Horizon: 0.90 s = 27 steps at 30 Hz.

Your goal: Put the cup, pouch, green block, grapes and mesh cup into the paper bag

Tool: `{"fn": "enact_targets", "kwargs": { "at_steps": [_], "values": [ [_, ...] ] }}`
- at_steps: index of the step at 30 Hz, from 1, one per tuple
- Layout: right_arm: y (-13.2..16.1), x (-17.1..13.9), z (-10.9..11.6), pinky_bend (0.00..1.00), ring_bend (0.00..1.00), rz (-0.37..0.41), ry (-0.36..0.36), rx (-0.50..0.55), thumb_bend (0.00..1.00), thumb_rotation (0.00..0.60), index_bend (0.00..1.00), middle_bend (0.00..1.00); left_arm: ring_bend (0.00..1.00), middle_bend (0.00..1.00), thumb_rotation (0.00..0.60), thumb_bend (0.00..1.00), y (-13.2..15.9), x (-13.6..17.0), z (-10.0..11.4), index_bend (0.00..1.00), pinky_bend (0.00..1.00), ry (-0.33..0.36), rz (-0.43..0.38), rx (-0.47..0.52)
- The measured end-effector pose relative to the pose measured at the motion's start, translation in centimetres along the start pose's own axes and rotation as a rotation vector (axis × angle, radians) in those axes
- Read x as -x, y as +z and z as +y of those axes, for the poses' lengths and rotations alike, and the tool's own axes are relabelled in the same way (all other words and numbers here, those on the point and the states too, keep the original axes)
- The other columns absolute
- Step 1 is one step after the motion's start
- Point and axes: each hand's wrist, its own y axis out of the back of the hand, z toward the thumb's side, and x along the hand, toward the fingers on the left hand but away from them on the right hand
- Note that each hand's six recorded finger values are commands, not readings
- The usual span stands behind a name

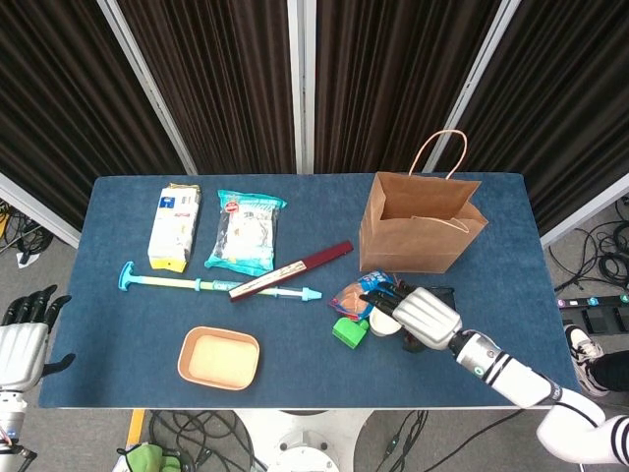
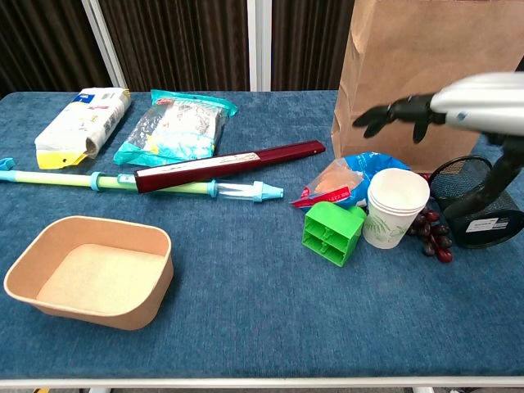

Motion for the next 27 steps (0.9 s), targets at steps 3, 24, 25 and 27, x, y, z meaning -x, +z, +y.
{"fn": "enact_targets", "kwargs": {
  "at_steps": [3,24,25,27],
  "values": [
    [-0.4,0.8,-1.1,0.28,0.07,-0.022,0.026,-0.006,0.09,0.6,0.0,0.12,0.14,0.2,0.6,0.0,-0.3,0.1,-0.2,0.24,0.15,-0.006,0.006,0.004],
    [-0.8,3.2,-4.2,0.31,0.14,-0.057,0.063,-0.037,0.17,0.6,0.25,0.31,0.14,0.2,0.6,0.0,-0.5,0.0,-1.0,0.24,0.15,-0.022,0.01,0.014],
    [-0.7,3.3,-4.2,0.32,0.16,-0.056,0.059,-0.036,0.17,0.6,0.26,0.32,0.14,0.2,0.6,0.0,-0.5,0.0,-1.0,0.24,0.15,-0.023,0.01,0.014],
    [-0.6,3.4,-4.1,0.35,0.19,-0.055,0.048,-0.037,0.19,0.6,0.29,0.37,0.14,0.2,0.6,0.0,-0.5,0.0,-1.0,0.24,0.15,-0.024,0.011,0.016]
  ]
}}
